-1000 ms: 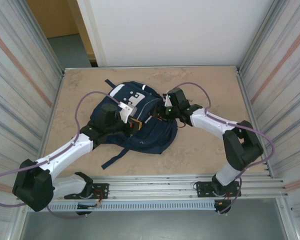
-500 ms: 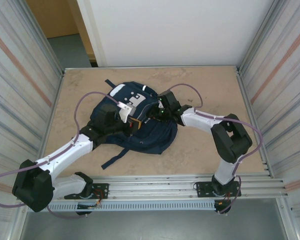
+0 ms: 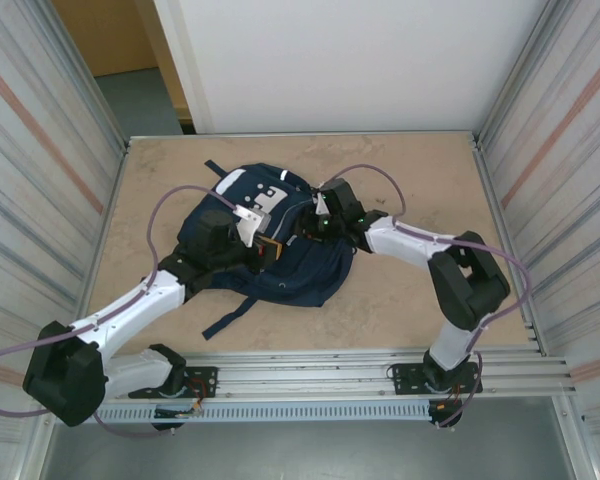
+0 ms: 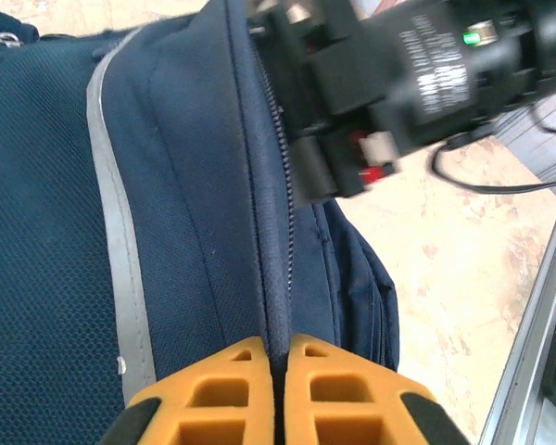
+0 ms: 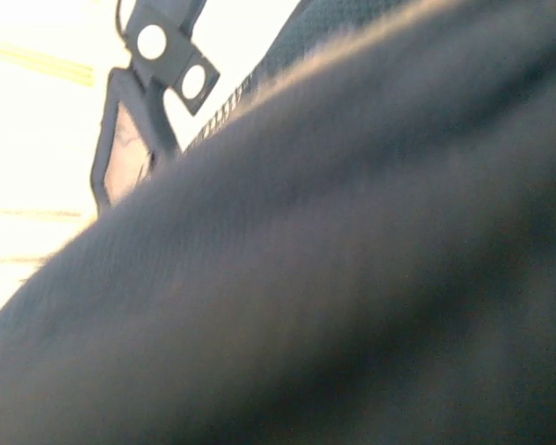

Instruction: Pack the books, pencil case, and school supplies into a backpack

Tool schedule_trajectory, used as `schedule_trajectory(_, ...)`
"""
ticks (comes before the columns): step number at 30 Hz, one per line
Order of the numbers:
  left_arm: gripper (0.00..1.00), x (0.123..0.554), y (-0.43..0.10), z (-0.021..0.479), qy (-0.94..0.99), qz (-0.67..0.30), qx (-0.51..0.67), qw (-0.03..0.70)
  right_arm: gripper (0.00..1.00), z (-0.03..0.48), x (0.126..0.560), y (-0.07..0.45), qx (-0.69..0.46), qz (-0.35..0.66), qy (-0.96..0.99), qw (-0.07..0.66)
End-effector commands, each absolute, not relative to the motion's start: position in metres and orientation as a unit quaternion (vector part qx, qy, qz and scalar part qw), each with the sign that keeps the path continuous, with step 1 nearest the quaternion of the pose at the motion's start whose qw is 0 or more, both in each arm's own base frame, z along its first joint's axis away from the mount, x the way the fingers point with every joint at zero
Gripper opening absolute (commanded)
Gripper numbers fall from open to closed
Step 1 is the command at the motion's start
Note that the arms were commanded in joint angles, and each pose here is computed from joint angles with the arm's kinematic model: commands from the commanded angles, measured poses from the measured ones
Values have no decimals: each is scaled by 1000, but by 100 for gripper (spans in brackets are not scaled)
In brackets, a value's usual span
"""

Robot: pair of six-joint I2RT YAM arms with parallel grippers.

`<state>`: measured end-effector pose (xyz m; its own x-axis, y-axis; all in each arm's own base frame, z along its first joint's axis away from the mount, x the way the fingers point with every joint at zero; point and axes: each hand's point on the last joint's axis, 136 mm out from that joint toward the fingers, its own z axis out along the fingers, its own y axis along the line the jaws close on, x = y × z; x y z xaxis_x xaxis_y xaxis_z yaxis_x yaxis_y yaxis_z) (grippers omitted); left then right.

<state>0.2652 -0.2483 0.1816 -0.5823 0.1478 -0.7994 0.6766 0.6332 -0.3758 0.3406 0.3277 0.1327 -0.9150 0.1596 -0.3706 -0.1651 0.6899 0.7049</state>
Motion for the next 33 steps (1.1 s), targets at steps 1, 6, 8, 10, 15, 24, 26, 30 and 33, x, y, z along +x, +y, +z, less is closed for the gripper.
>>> schedule_trajectory(1, 16, 266, -246, 195, 808, -344, 251, 408, 43, 159, 316, 310, -42, 385, 893, 229)
schedule_trajectory(6, 40, 260, -238, 195, 812, -328, 247, 415, 44, 146, 283, 257, -41, 315, 916, 247)
schedule_trajectory(8, 98, 251, -236, 199, 809, -319, 256, 421, 44, 145, 271, 239, -41, 289, 922, 255)
schedule_trajectory(10, 99, 245, -230, 199, 807, -302, 260, 436, 45, 151, 259, 226, -53, 266, 924, 269)
schedule_trajectory(15, 98, 262, -165, 160, 869, -221, 61, 439, 46, 158, 241, 217, -78, 237, 924, 288)
schedule_trajectory(24, 90, 259, -150, 132, 915, -223, -58, 331, 46, 155, 242, 256, -103, 250, 922, 278)
schedule_trajectory(26, 83, 259, -166, 130, 916, -254, -65, 302, 46, 150, 241, 270, -117, 252, 922, 270)
schedule_trajectory(30, 71, 265, -174, 113, 926, -243, -124, 261, 46, 144, 238, 289, -131, 246, 926, 256)
schedule_trajectory(33, 62, 271, -175, 104, 931, -227, -154, 240, 46, 142, 233, 301, -144, 249, 924, 253)
